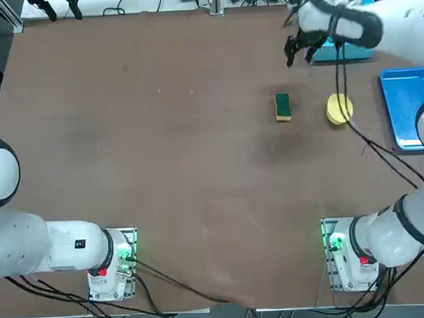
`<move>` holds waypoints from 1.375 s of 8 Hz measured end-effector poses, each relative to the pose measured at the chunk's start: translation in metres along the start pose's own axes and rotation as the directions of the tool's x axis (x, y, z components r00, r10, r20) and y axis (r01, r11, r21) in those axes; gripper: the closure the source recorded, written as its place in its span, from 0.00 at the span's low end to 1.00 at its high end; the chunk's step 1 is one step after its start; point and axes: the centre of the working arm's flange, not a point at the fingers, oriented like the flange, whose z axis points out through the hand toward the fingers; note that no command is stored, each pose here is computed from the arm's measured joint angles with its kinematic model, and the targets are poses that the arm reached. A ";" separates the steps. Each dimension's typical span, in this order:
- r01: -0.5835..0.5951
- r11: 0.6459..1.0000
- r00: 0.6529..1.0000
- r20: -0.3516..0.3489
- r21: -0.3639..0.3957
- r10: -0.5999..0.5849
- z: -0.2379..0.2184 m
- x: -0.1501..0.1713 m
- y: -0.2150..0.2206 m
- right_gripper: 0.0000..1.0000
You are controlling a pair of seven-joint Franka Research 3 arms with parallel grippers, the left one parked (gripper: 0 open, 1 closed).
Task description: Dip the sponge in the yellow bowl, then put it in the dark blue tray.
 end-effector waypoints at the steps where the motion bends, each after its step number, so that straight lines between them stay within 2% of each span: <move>1: 0.007 1.000 1.000 -0.001 -0.002 -0.007 0.030 -0.008 -0.011 0.00; 6: -0.009 1.000 0.999 0.035 -0.021 0.009 0.125 -0.011 -0.036 0.00; 11: -0.040 0.999 0.996 0.076 -0.037 0.043 0.155 -0.014 -0.036 0.00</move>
